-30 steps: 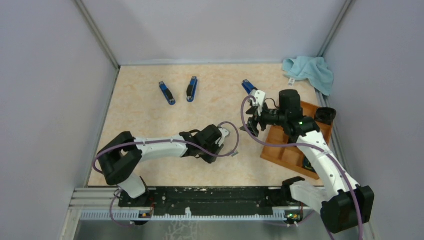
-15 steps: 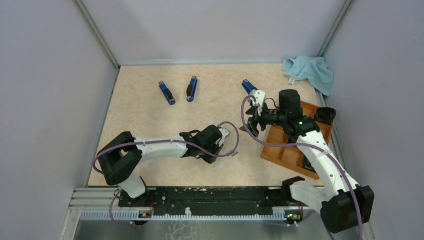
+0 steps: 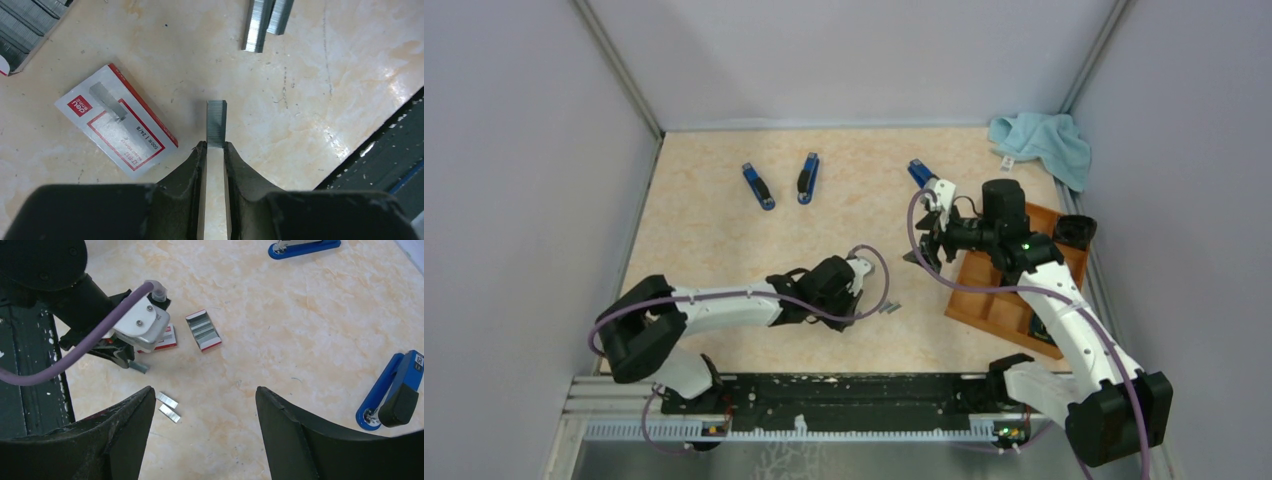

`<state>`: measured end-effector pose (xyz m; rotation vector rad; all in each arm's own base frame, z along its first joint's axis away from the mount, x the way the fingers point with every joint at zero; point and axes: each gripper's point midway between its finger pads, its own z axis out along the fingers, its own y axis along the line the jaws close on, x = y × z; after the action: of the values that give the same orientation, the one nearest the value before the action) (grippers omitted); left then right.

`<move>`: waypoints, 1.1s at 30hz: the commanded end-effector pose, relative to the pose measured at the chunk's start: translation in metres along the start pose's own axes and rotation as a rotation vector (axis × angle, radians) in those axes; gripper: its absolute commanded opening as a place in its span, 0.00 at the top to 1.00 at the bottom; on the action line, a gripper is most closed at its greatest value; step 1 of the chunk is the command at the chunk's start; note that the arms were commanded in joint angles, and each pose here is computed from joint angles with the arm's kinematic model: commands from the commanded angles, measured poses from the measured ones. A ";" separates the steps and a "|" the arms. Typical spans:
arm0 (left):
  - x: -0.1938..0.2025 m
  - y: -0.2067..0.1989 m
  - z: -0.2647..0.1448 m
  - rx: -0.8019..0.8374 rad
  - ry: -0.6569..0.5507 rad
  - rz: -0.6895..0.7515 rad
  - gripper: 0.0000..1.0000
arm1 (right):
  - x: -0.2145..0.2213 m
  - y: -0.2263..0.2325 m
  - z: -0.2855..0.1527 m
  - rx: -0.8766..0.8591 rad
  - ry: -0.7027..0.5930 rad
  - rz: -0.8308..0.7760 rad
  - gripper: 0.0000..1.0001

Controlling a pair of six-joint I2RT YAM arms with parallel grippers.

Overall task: Unload the staples from the stapler
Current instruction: Pick up the staple from the center of the board.

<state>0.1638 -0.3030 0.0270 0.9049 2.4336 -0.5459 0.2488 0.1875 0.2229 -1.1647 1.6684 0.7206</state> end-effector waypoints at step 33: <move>-0.128 -0.074 -0.173 0.744 -0.912 -0.235 0.77 | -0.061 0.096 0.019 -0.583 -0.290 0.381 0.32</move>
<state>0.1545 -0.3274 0.2320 0.4211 1.5817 -1.5104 0.1708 0.2585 0.2595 -1.0745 1.5058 1.6168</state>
